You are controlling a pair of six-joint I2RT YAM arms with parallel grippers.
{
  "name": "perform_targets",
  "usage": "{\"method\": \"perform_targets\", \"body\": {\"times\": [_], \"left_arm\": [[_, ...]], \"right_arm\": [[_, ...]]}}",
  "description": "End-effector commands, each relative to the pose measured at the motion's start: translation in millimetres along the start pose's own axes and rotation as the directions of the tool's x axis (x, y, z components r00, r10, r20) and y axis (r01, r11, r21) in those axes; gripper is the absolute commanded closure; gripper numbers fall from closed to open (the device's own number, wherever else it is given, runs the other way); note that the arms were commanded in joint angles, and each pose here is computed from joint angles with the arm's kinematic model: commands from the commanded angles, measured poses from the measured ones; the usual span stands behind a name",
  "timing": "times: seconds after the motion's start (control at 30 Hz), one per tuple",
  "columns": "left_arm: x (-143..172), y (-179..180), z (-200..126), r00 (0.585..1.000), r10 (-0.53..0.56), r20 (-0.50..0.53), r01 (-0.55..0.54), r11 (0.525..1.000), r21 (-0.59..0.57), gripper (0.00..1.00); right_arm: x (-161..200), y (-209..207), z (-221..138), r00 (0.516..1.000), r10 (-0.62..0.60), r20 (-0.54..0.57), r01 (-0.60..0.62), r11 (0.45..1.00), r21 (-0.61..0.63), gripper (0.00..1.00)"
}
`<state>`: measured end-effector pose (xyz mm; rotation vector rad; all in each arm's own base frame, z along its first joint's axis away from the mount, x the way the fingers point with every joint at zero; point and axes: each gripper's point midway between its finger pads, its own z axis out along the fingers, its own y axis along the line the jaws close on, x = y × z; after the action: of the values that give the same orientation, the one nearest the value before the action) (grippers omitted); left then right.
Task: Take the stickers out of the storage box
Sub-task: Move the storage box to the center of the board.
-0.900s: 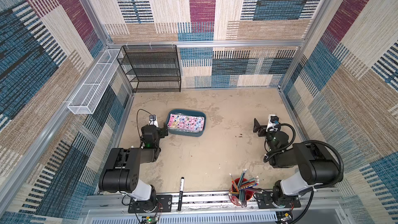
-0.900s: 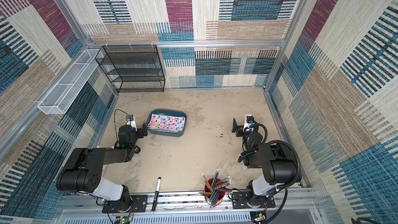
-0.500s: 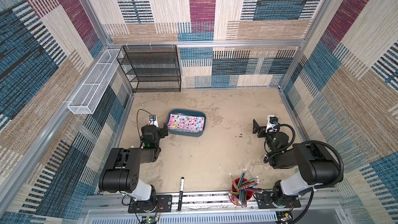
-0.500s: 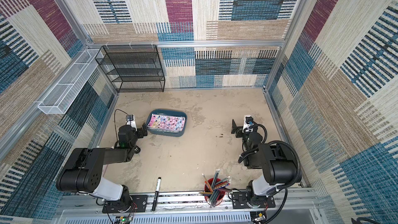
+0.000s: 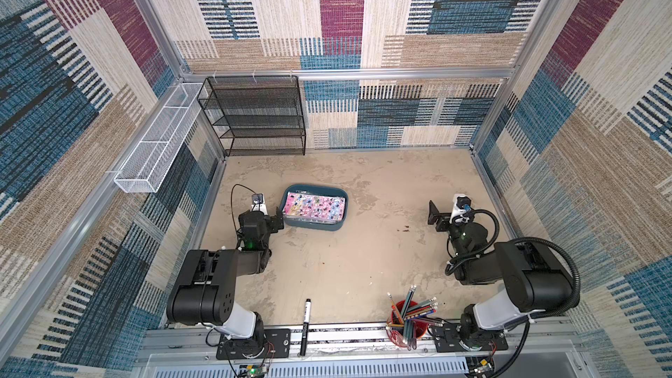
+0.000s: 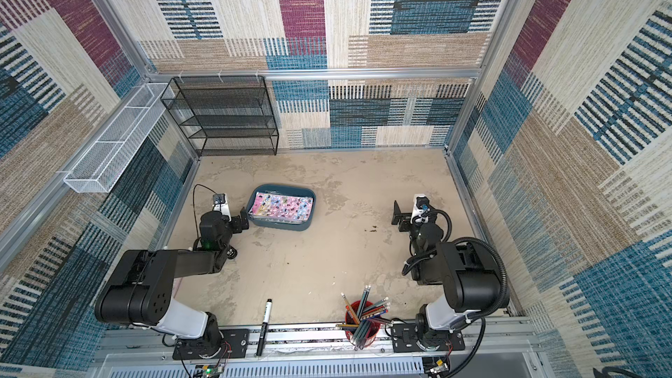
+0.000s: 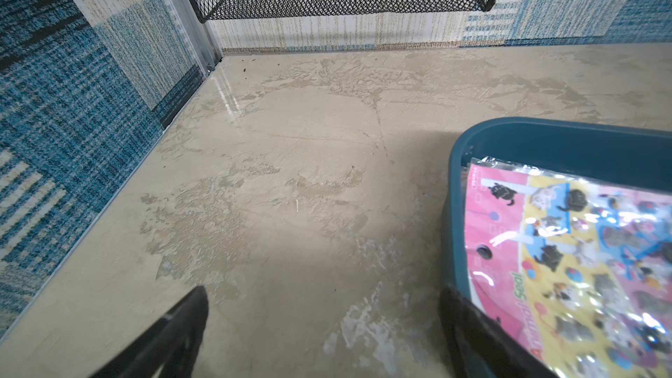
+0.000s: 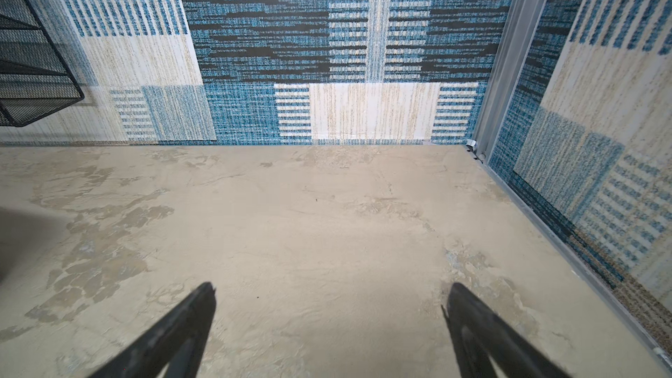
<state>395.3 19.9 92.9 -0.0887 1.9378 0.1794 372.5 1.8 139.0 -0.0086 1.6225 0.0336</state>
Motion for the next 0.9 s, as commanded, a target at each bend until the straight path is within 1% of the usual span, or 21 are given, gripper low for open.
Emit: {"method": "perform_targets", "body": {"times": [0.0,0.07,0.1,0.13,0.2,0.23,0.27,0.33,0.4,0.5,0.57,0.6,0.67,0.7,0.73,0.77,0.8,0.83,0.87], "left_arm": [[-6.7,-0.9,0.0,1.0,0.005,0.028,-0.006,1.0,0.006,0.01],[-5.3,-2.9,3.8,1.0,0.001,0.008,-0.001,1.0,0.026,0.01],[-4.6,-3.1,6.5,1.0,-0.023,-0.011,0.024,0.997,0.07,0.01],[-4.3,-0.9,5.6,0.999,-0.038,-0.011,0.039,0.996,0.081,0.01],[-8.0,-6.0,2.7,1.0,-0.018,0.013,0.017,0.995,0.102,0.01],[-12.5,-8.6,0.7,1.0,0.003,0.013,-0.004,0.996,0.09,0.01],[-15.6,-7.9,-2.8,1.0,0.02,0.014,-0.021,0.998,0.061,0.01],[-31.6,0.6,-11.4,0.999,0.031,0.028,-0.03,0.999,-0.036,0.01],[-47.0,1.8,-20.3,0.999,0.053,0.014,-0.052,0.996,-0.067,0.01],[-87.5,7.8,-35.7,0.997,0.023,0.071,-0.014,0.992,-0.128,0.01],[-108.8,16.2,-46.5,0.997,0.002,0.08,0.013,0.982,-0.188,0.01],[-119.0,23.4,-52.4,0.997,-0.011,0.072,0.028,0.971,-0.239,0.01],[-132.3,33.3,-62.4,0.998,-0.024,0.052,0.04,0.946,-0.32,0.01],[-141.4,40.0,-70.3,0.996,-0.043,0.08,0.07,0.921,-0.383,0.01],[-147.4,47.6,-78.4,0.986,-0.104,0.132,0.152,0.886,-0.437,0.01],[-148.0,56.0,-87.2,0.963,-0.199,0.181,0.262,0.843,-0.47,0.01],[-142.0,59.9,-93.9,0.937,-0.294,0.187,0.348,0.811,-0.47,0.01],[-139.3,60.7,-97.6,0.925,-0.333,0.185,0.381,0.8,-0.464,0.01],[-138.0,55.8,-98.5,0.925,-0.348,0.155,0.38,0.818,-0.431,0.01]], "right_arm": [[-9.9,-1.5,-0.2,0.999,0.006,0.039,-0.007,1.0,0.009,0.01],[-10.5,-1.7,-0.5,0.999,0.007,0.042,-0.007,1.0,0.01,0.01],[-11.3,-2.0,-1.2,0.999,0.006,0.046,-0.006,1.0,0.012,0.01],[-13.1,-2.8,-3.1,0.998,0.008,0.054,-0.009,1.0,0.016,0.01],[-23.5,-3.2,-12.4,0.996,0.004,0.09,-0.006,1.0,0.025,0.01],[-28.7,-7.7,-17.1,0.994,0.012,0.105,-0.017,0.998,0.054,0.01],[-34.1,-12.8,-22.3,0.993,0.019,0.12,-0.03,0.996,0.084,0.01],[-47.1,-19.8,-30.1,0.989,0.028,0.146,-0.048,0.99,0.132,0.01],[-58.1,-29.2,-29.6,0.989,0.057,0.137,-0.085,0.975,0.207,0.01],[-77.3,-32.4,-21.0,0.992,0.071,0.107,-0.097,0.962,0.255,0.01],[-90.3,-28.4,-20.0,0.99,0.072,0.12,-0.102,0.959,0.263,0.01],[-95.4,-23.1,-18.2,0.99,0.083,0.117,-0.11,0.961,0.252,0.01],[-101.9,-6.9,-8.6,0.992,0.1,0.071,-0.113,0.974,0.197,0.01],[-104.2,6.7,-2.3,0.995,0.093,0.038,-0.097,0.985,0.14,0.01],[-103.7,20.4,3.3,0.997,0.081,0.001,-0.08,0.993,0.091,0.01],[-102.1,28.8,10.3,0.996,0.082,-0.047,-0.078,0.994,0.077,0.01],[-98.1,35.1,20.4,0.989,0.089,-0.116,-0.08,0.994,0.078,0.01],[-93.0,41.9,29.3,0.981,0.086,-0.177,-0.075,0.995,0.069,0.01],[-87.7,51.0,36.4,0.971,0.071,-0.227,-0.061,0.997,0.049,0.01]]}}
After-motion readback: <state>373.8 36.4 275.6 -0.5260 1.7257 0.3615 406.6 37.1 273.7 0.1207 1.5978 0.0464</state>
